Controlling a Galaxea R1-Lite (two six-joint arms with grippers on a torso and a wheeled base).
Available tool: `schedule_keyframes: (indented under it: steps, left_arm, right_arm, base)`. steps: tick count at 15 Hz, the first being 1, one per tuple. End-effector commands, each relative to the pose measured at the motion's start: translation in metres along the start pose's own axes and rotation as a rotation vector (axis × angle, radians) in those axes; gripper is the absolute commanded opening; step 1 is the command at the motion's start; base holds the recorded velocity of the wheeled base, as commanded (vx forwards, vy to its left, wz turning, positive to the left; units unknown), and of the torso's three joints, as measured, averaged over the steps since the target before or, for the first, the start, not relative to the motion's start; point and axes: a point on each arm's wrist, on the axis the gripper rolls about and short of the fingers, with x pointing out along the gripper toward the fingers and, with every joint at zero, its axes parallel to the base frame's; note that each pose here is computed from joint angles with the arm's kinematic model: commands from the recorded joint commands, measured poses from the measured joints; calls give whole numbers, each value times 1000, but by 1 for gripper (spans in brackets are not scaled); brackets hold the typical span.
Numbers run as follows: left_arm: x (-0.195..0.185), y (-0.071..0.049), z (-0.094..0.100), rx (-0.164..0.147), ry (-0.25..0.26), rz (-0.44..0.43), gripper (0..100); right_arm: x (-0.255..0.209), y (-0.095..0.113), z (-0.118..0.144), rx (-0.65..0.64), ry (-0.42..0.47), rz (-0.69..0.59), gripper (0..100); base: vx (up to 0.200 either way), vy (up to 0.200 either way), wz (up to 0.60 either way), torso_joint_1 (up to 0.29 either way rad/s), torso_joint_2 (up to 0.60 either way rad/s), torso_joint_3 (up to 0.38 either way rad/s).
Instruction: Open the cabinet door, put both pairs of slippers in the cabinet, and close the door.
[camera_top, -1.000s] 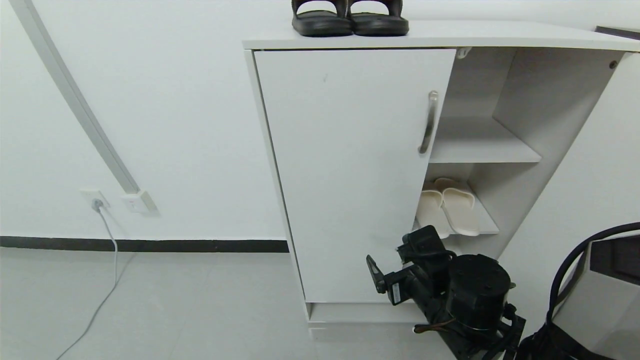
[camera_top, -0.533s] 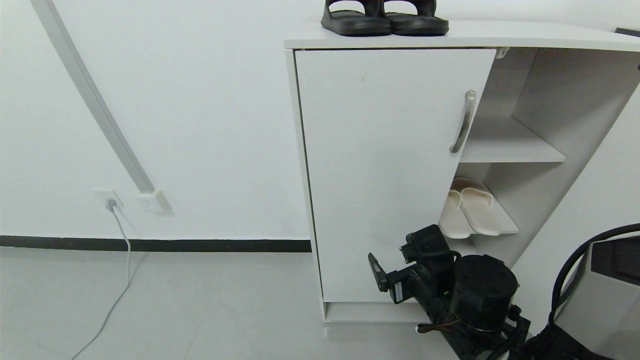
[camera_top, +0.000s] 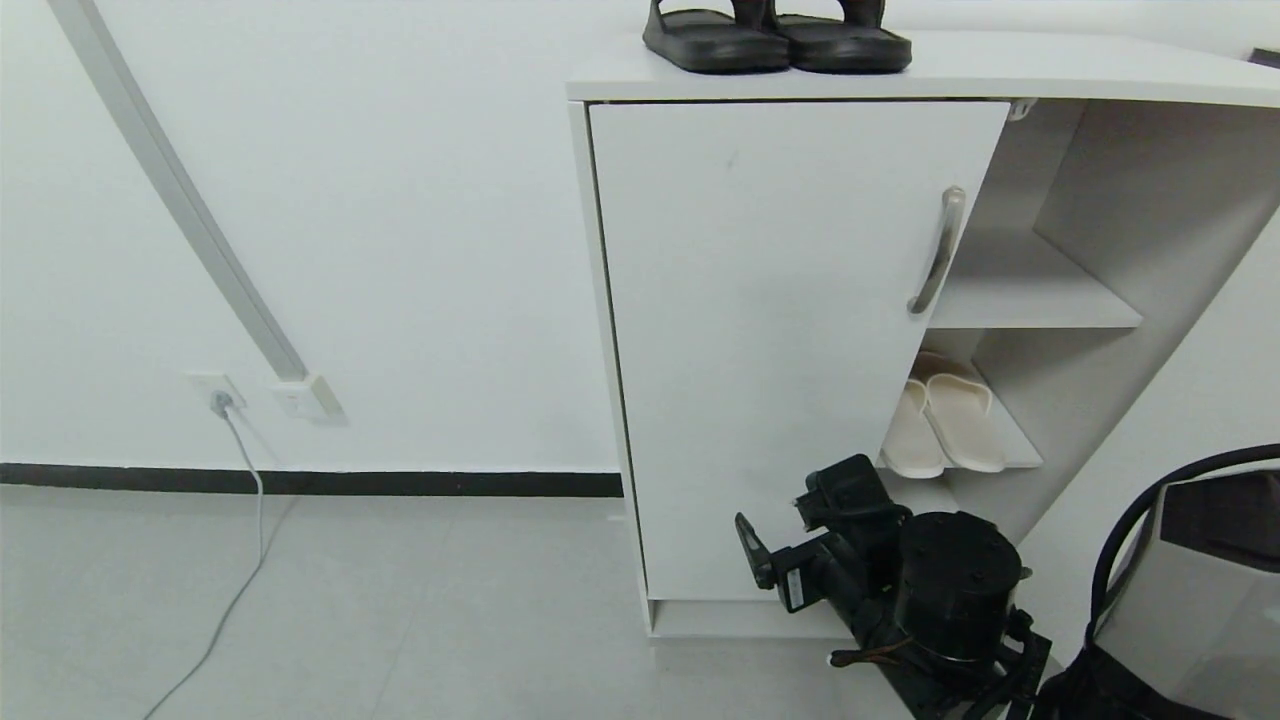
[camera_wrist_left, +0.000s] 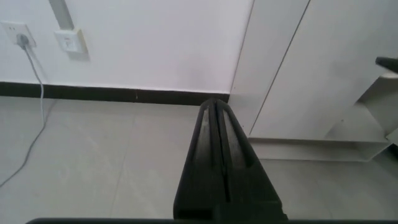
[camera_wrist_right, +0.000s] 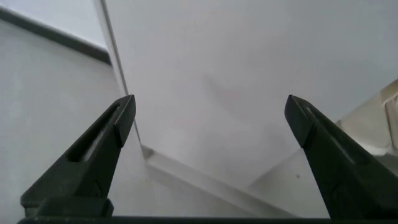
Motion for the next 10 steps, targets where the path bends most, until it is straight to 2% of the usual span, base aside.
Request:
schedule_keyframes:
  steps: [1,4,10]
  left_arm:
    - [0,0,0,0,-2,0,0]
    - [0,0,0,0,-2,0,0]
    - [0,0,0,0,-2,0,0]
  right_arm:
    - [-1,0,0,2,-4,1,100]
    - [0,0,1,1,-5,1,100]
    - [-1,1,1,-5,-9,2,100]
  base:
    - [0,0,0,46,-471,-383]
    - [0,0,0,51,-546,-362]
    - [0,0,0,125,-466,-343]
